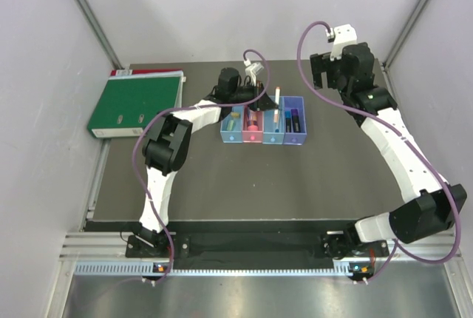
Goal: Sort the stationery into containers
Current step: Place the pen in the storage box, then reset both arms
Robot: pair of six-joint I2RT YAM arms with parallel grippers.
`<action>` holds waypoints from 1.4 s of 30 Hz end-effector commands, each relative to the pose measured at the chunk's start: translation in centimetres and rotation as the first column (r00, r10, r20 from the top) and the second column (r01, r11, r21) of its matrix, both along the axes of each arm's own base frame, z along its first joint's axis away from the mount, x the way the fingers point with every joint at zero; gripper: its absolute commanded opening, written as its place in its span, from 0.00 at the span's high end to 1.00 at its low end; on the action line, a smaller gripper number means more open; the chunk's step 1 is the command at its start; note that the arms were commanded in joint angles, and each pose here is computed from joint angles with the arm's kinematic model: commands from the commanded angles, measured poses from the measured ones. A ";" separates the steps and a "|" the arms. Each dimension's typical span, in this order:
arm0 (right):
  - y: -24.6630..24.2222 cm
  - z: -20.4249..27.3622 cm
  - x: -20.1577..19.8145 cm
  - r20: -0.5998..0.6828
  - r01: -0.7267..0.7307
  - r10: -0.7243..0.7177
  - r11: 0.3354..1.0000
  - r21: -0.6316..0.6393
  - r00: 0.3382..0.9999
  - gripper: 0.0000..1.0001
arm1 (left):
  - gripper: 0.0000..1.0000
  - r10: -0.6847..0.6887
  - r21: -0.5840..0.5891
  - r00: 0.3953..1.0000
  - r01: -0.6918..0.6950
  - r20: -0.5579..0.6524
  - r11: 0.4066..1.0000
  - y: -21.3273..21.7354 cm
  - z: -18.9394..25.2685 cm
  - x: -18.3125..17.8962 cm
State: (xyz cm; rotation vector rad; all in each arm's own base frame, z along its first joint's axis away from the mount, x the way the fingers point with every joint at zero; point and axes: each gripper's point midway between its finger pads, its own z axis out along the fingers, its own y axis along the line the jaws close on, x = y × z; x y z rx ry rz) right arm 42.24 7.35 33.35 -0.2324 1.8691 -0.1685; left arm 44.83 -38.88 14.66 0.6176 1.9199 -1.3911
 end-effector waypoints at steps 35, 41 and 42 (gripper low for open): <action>1.6 3.8 -7.0 -0.004 -0.216 0.217 0.975 0.058 0.976 0.00 | 0.01 0.454 0.371 0.776 -0.616 0.439 0.694 21.0 13.9 -0.9; 1.0 2.6 -9.8 -0.106 -0.246 0.247 0.969 0.022 0.963 0.00 | 0.01 0.515 0.347 0.602 -0.788 0.610 0.509 29.9 17.9 -6.9; 0.9 2.4 -10.4 -0.109 -0.251 0.253 0.968 0.024 0.961 0.00 | 0.01 0.525 0.296 0.562 -0.810 0.640 0.507 30.7 19.8 -8.8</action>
